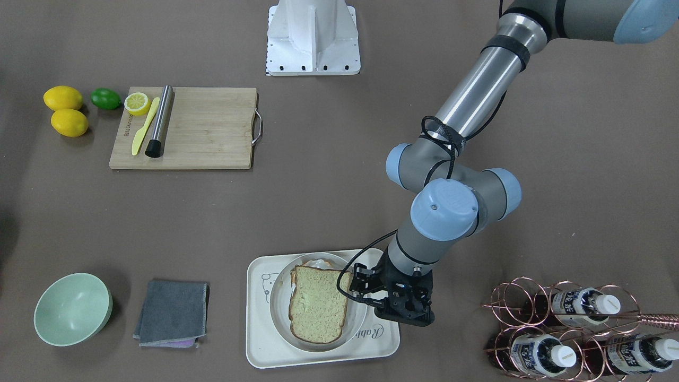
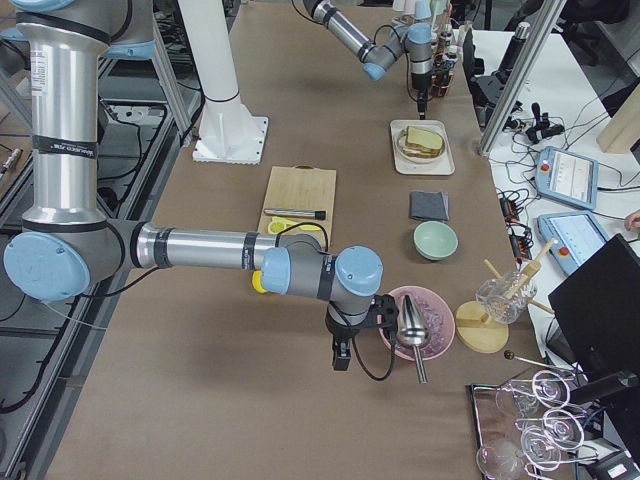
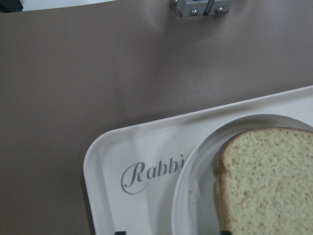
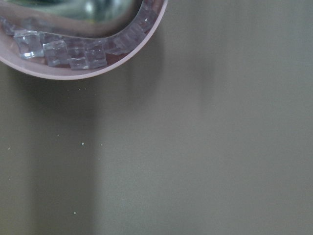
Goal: Make sandwich and place on tray
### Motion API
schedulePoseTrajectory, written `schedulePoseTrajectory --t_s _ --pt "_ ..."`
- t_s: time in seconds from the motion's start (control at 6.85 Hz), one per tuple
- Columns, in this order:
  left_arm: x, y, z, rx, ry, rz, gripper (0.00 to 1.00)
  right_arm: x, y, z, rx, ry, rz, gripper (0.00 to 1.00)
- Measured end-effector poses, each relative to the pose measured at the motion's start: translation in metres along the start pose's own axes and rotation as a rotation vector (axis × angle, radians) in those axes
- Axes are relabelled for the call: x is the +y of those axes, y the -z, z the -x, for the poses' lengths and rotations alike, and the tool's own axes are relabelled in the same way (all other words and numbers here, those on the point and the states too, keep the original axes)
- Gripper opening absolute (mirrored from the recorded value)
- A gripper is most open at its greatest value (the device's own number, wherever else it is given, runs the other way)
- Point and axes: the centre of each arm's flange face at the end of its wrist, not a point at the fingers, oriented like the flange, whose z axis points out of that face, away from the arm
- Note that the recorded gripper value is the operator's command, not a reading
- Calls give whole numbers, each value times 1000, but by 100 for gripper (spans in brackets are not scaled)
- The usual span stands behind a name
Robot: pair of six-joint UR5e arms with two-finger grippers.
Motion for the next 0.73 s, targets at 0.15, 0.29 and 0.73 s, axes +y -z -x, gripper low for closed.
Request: schedulePoseTrajectory --t_s 0.15,0.29,0.73 --pt "26 28 9 8 17 -2 98 0 -1 -1 -1 -1 1 100" --pt "56 66 14 -2 33 12 98 0 -1 -1 -1 -2 2 100" --pt "163 198 79 -98 38 59 98 0 -1 -1 -1 -2 2 100"
